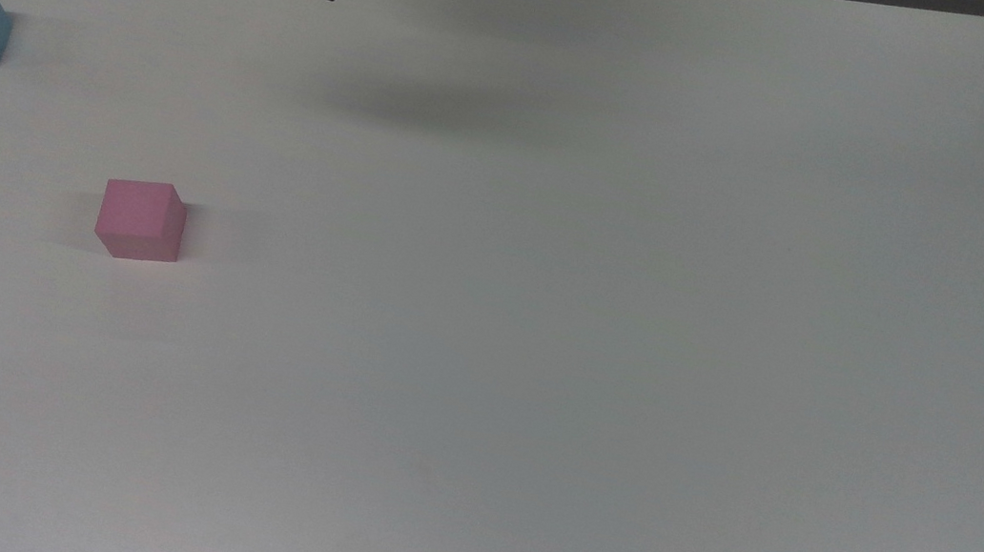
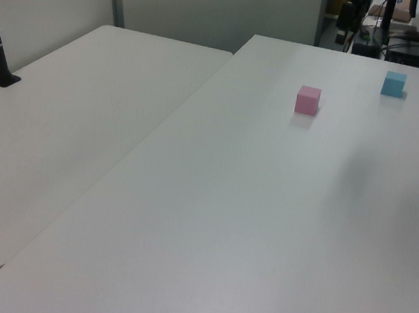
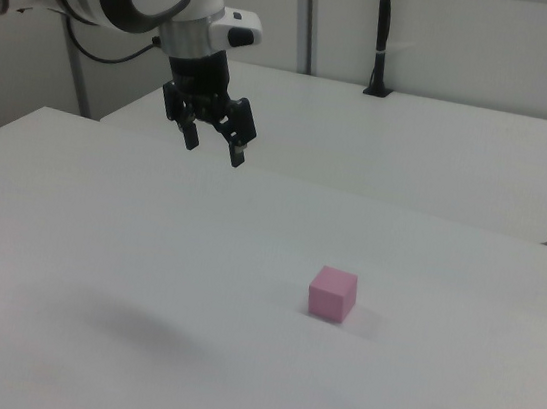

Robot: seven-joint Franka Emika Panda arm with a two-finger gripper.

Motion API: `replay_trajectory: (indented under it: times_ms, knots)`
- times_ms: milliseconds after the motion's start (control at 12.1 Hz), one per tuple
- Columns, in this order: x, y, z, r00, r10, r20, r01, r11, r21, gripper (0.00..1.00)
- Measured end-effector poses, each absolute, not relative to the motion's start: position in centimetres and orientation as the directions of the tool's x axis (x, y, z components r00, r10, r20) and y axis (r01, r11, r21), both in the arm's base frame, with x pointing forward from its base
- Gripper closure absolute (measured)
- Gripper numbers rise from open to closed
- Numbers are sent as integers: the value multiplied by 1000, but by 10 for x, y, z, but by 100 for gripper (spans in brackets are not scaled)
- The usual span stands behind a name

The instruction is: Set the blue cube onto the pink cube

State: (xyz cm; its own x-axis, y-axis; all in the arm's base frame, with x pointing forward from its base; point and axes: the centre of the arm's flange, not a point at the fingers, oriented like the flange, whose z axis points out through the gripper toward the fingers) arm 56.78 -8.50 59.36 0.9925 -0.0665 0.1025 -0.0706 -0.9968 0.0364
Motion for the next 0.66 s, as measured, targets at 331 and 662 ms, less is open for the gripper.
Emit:
replay_trajectory:
  times_ms: [331, 662]
  knots:
    - [568, -85, 593, 993, -67, 102, -71, -997, 35, 0]
    - [569, -78, 593, 993, -55, 102, -59, -998, 35, 0]
